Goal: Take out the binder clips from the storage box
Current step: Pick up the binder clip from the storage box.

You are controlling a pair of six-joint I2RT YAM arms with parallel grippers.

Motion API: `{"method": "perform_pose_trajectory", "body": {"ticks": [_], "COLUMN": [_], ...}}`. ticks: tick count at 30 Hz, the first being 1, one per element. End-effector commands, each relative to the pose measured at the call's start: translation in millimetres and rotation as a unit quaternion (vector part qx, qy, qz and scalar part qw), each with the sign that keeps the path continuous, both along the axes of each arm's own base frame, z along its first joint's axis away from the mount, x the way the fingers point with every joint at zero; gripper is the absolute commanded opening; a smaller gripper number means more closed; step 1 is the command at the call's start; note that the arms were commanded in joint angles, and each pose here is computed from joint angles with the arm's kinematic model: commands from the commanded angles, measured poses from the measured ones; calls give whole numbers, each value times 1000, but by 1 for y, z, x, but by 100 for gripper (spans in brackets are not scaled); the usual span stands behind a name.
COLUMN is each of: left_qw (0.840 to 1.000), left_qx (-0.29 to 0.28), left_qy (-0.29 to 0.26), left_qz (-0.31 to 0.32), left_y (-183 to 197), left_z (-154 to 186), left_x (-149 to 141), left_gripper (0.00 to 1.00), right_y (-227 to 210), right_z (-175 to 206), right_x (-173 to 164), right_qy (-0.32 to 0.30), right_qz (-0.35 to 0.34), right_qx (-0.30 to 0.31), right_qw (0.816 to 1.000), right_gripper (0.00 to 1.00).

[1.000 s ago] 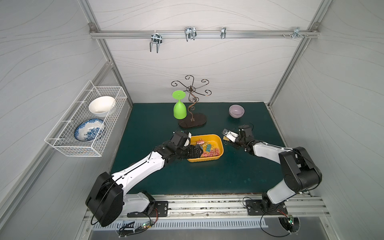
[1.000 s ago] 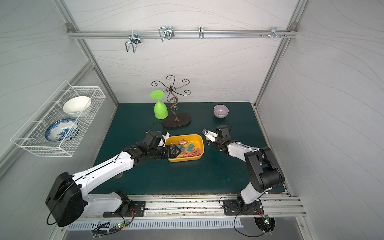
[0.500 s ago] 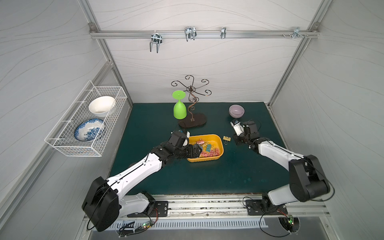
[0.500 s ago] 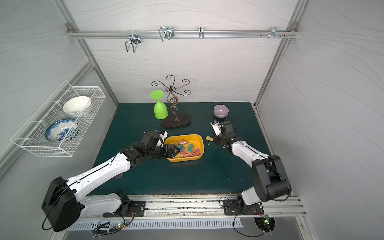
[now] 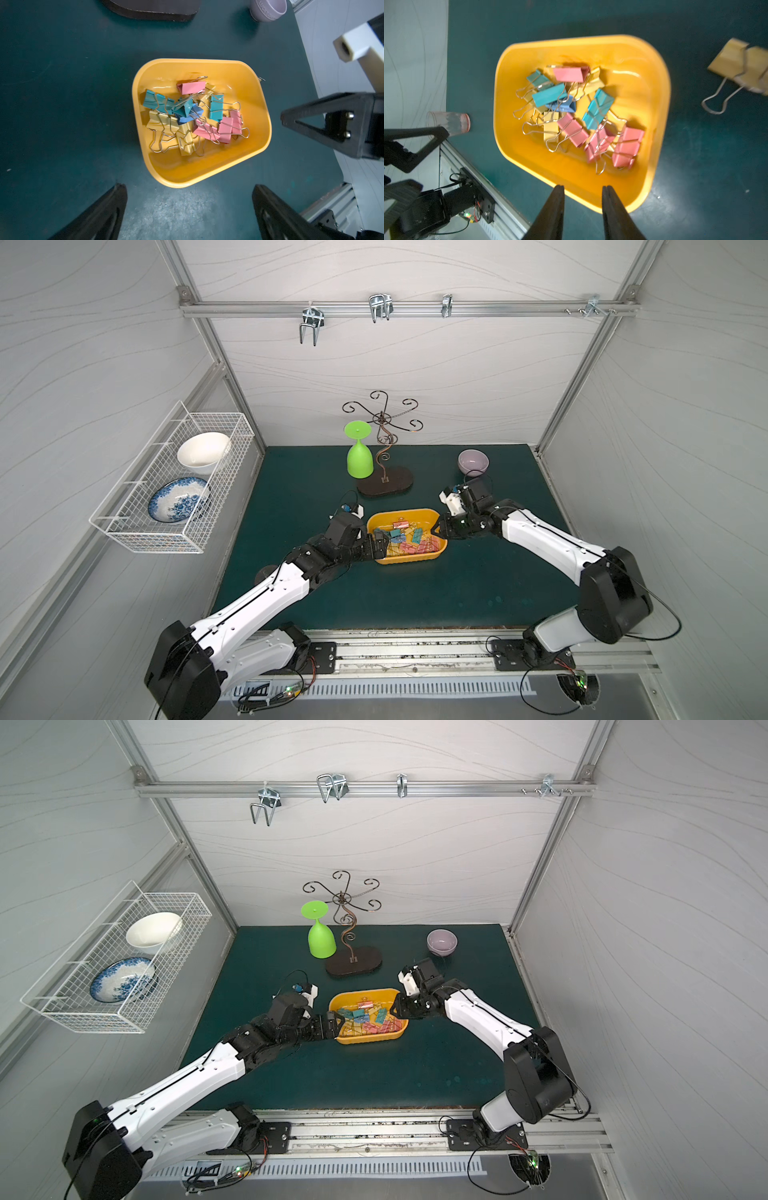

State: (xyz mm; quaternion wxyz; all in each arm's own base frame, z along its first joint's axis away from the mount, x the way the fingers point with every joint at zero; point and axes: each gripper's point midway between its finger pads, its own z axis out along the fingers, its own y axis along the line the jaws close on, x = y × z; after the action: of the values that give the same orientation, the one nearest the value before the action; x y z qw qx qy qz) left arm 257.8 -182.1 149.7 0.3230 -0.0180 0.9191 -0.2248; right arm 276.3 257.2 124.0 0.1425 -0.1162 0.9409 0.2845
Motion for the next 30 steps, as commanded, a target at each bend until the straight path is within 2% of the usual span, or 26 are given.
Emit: {"method": "perform_pose_trajectory", "body": {"ticks": [1, 10, 15, 24, 26, 30], "left_qw": [999, 999, 999, 999, 999, 999], "left_qx": [1, -17, -26, -22, -25, -36], "left_qy": [-28, -27, -16, 15, 21, 22], "left_qz": [33, 34, 25, 21, 23, 20], "left_y": [10, 7, 3, 2, 2, -2], "left_z": [9, 12, 11, -2, -3, -2], "left_x": [9, 10, 11, 9, 9, 10], "left_gripper": [99, 99, 99, 99, 99, 99], "right_y": [0, 7, 17, 28, 27, 25], "right_z": [-11, -34, -49, -57, -54, -42], "right_x": [6, 29, 33, 36, 36, 38], "right_qy": [39, 61, 90, 103, 102, 96], "right_qz": [-49, -71, -59, -48, -49, -58], "right_qx": [-18, -67, -71, -49, -42, -25], "right_qw": [998, 993, 992, 992, 993, 993], "right_gripper": [35, 34, 32, 17, 12, 9]}}
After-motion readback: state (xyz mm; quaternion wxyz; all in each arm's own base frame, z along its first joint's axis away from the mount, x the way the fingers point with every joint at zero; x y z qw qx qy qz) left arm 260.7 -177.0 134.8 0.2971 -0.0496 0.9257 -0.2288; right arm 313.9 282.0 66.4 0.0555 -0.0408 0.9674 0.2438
